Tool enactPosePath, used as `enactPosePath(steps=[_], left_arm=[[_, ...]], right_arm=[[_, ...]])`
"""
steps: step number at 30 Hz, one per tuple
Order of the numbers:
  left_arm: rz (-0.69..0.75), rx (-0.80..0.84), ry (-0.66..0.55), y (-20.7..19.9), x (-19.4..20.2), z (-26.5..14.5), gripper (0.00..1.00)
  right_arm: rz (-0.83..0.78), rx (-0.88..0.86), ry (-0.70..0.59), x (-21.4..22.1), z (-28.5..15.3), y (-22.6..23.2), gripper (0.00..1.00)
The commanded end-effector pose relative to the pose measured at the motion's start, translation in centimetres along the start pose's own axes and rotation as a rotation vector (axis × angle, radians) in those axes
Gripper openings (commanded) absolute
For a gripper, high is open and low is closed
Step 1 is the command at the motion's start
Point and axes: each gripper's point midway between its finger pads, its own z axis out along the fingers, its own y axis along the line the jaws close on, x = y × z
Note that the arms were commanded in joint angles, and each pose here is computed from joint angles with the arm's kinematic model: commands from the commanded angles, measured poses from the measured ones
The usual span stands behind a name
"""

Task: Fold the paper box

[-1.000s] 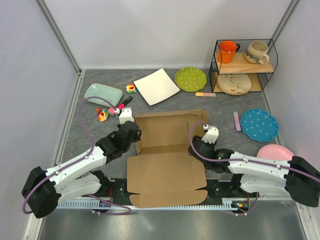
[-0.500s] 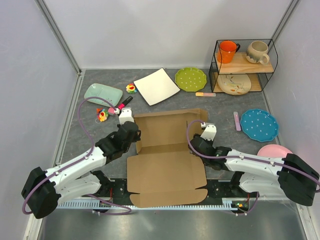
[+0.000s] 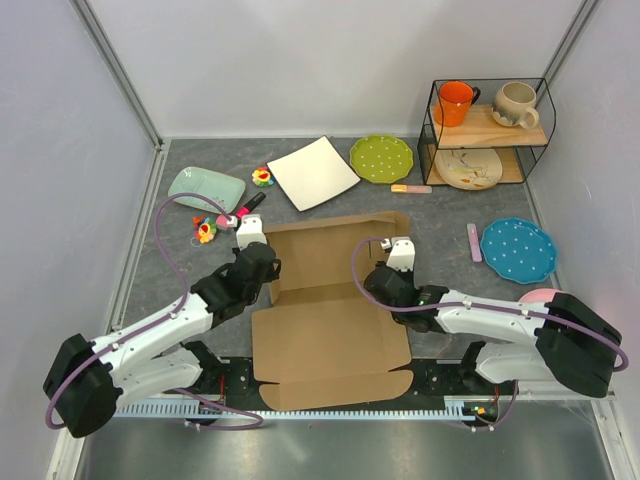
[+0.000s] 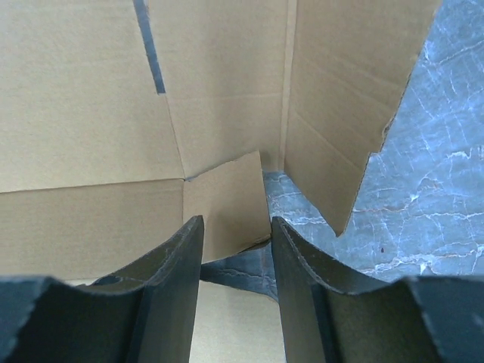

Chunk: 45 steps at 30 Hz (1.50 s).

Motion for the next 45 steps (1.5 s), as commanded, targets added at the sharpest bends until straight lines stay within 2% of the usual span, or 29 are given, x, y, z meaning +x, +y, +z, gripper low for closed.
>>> enactPosePath(steps=[1,5,10,14,15,19,25,29,32,33,38,41,45], left_arm=[[0.021,0.042,0.022,-0.8,0.9,0.3,0.02],[0.023,0.045,0.029,-0.9,1.1,0.4,0.02],[0.020,0.052,0.030,-1.0,1.2,0.4,0.02],[0.026,0.050,0.032,-0.9,1.3,0.4,0.02],[0.026,0.051,0.031,-0.9,1.3,0.4,0.02],[0.022,0.054,0.030,-1.0,1.3,0.4,0.02],[0.018,0.051,0.034,-1.0,1.4,0.5,0.02],[0.018,0.047,0.035,-0.9,1.6,0.5,0.02],[0.017,0.046,0.035,-0.9,1.7,0.5,0.02],[0.015,0.045,0.034,-0.8,1.6,0.5,0.02],[0.010,0.044,0.030,-0.8,1.5,0.5,0.02],[0.008,0.044,0.027,-0.8,1.5,0.4,0.02],[0.005,0.045,0.023,-0.7,1.4,0.3,0.02]], right_arm=[[0.060,-0.125,-0.095,-3.6,-0.8,3.9,0.49],[0.042,-0.145,-0.105,-4.0,-0.7,4.8,0.52],[0.005,-0.164,-0.101,-3.8,-0.5,6.0,0.50],[-0.067,-0.119,-0.084,-3.1,0.3,5.7,0.38],[-0.081,-0.111,-0.084,-3.2,0.4,5.7,0.31],[-0.236,-0.071,-0.093,-2.0,0.1,6.1,0.20],[-0.516,0.000,-0.139,0.3,-1.5,7.9,0.21],[-0.618,0.021,-0.158,1.5,-2.1,8.7,0.24],[-0.617,0.018,-0.162,1.6,-2.5,8.9,0.36],[-0.610,0.017,-0.164,1.5,-2.6,8.9,0.46],[-0.512,-0.029,-0.238,-2.6,-5.5,9.2,0.74],[-0.446,-0.056,-0.292,-5.8,-7.7,8.9,0.81],[-0.291,-0.047,-0.399,-11.3,-11.1,6.3,0.83]])
